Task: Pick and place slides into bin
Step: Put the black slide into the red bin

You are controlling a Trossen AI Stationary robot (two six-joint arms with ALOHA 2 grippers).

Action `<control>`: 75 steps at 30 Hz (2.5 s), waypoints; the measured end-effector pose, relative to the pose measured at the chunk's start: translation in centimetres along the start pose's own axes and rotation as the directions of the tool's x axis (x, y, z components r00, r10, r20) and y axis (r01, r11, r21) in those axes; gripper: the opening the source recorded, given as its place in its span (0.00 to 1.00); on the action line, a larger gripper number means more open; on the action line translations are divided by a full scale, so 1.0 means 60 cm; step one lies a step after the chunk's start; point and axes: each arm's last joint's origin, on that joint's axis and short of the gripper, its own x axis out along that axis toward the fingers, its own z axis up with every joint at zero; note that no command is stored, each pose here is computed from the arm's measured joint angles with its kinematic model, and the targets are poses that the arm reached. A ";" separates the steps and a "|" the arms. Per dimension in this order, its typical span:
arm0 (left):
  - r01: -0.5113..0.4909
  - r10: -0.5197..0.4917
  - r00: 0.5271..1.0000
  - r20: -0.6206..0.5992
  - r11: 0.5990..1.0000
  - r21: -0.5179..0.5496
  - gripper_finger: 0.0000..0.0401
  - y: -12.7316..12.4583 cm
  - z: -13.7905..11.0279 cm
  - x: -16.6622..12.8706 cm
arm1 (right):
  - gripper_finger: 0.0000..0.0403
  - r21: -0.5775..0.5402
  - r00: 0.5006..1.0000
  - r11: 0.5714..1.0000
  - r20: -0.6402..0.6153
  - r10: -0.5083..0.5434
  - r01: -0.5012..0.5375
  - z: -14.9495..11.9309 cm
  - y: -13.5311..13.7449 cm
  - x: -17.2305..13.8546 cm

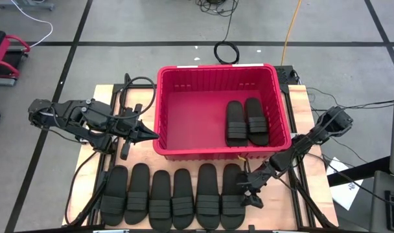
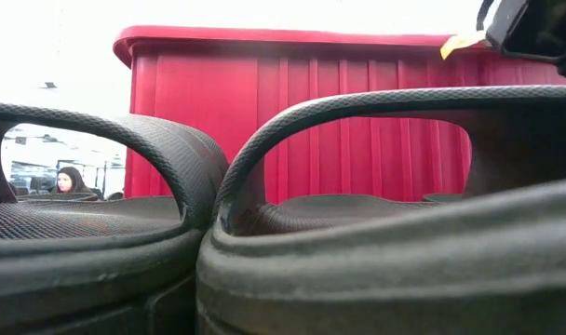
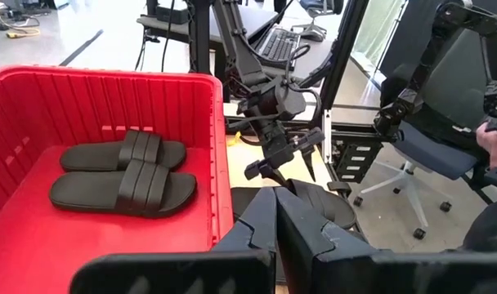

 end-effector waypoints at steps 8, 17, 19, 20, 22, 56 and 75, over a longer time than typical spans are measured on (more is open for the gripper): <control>-0.008 0.008 0.999 -0.036 1.000 -0.008 0.01 0.001 -0.006 0.000 | 0.61 0.019 0.999 0.999 0.000 0.034 -0.034 -0.003 -0.017 0.044; -0.010 0.010 0.999 -0.043 1.000 0.010 0.01 0.002 -0.007 -0.002 | 0.18 0.040 0.997 0.996 0.022 0.076 -0.077 0.001 -0.012 0.044; -0.010 0.011 0.999 -0.045 1.000 0.021 0.01 0.002 -0.008 -0.002 | 0.06 0.031 0.993 0.994 0.047 0.104 -0.105 0.006 -0.001 0.031; -0.009 0.011 0.999 -0.045 1.000 0.028 0.01 0.002 -0.008 -0.002 | 0.04 0.020 0.990 0.992 0.063 0.126 -0.128 0.009 0.008 0.024; -0.009 0.011 0.999 -0.045 0.999 0.041 0.01 0.002 -0.007 -0.002 | 0.04 0.009 0.982 0.987 0.095 0.162 -0.163 0.014 0.022 0.011; -0.002 0.000 1.000 0.015 0.990 0.139 0.01 0.002 -0.001 -0.025 | 0.01 -0.249 0.881 0.918 0.438 -0.177 0.309 0.285 0.173 -0.426; -0.104 0.091 0.987 0.132 0.990 0.098 0.01 0.004 0.016 -0.026 | 0.01 -0.181 0.829 0.900 0.492 -0.266 0.396 0.338 -0.095 -0.603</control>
